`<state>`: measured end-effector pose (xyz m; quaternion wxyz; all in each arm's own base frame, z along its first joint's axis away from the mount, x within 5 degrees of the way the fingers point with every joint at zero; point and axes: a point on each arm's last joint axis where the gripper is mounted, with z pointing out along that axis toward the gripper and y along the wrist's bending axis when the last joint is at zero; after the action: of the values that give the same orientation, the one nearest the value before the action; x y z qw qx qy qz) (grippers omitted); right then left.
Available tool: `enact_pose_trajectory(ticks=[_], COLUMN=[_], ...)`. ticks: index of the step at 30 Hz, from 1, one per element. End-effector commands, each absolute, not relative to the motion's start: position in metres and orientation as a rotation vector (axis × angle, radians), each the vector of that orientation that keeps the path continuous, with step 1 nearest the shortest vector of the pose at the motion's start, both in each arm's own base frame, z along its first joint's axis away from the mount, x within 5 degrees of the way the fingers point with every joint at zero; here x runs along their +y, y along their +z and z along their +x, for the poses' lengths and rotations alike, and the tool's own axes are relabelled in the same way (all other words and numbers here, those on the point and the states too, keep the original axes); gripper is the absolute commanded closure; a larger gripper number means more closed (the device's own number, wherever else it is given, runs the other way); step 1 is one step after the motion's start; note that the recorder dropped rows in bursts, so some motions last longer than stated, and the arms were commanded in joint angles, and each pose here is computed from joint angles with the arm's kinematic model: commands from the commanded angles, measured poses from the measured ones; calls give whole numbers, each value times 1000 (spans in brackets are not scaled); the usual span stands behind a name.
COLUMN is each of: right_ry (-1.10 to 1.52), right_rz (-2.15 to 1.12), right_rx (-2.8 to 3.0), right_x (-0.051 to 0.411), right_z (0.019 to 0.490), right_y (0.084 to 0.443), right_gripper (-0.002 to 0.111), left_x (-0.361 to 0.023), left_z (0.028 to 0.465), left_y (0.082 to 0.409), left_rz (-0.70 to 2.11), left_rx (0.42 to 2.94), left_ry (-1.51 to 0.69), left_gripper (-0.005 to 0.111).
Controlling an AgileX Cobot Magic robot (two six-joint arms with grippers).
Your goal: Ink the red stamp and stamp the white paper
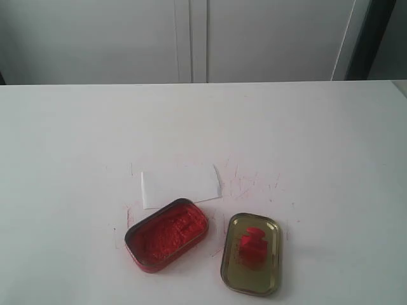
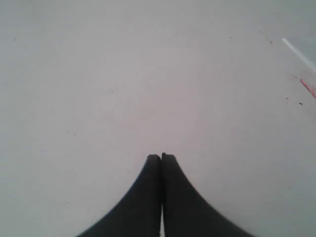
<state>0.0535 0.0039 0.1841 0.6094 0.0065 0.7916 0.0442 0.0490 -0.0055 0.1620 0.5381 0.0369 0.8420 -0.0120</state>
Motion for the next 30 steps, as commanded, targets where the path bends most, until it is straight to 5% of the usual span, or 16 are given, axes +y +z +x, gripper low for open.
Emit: enact_pose_trajectory(ticks=[1, 30], right_ry=[94, 83], right_rz=[9, 2], right_rx=[1828, 1371], right_x=[4, 2], right_z=[53, 55], right_y=[182, 223], right_gripper=[108, 108], left_x=[-6, -6], left_z=[49, 49], left_y=[160, 160], left_rz=[76, 76], left_rx=[2002, 2002], left_ry=[-39, -39], left_gripper=[107, 107])
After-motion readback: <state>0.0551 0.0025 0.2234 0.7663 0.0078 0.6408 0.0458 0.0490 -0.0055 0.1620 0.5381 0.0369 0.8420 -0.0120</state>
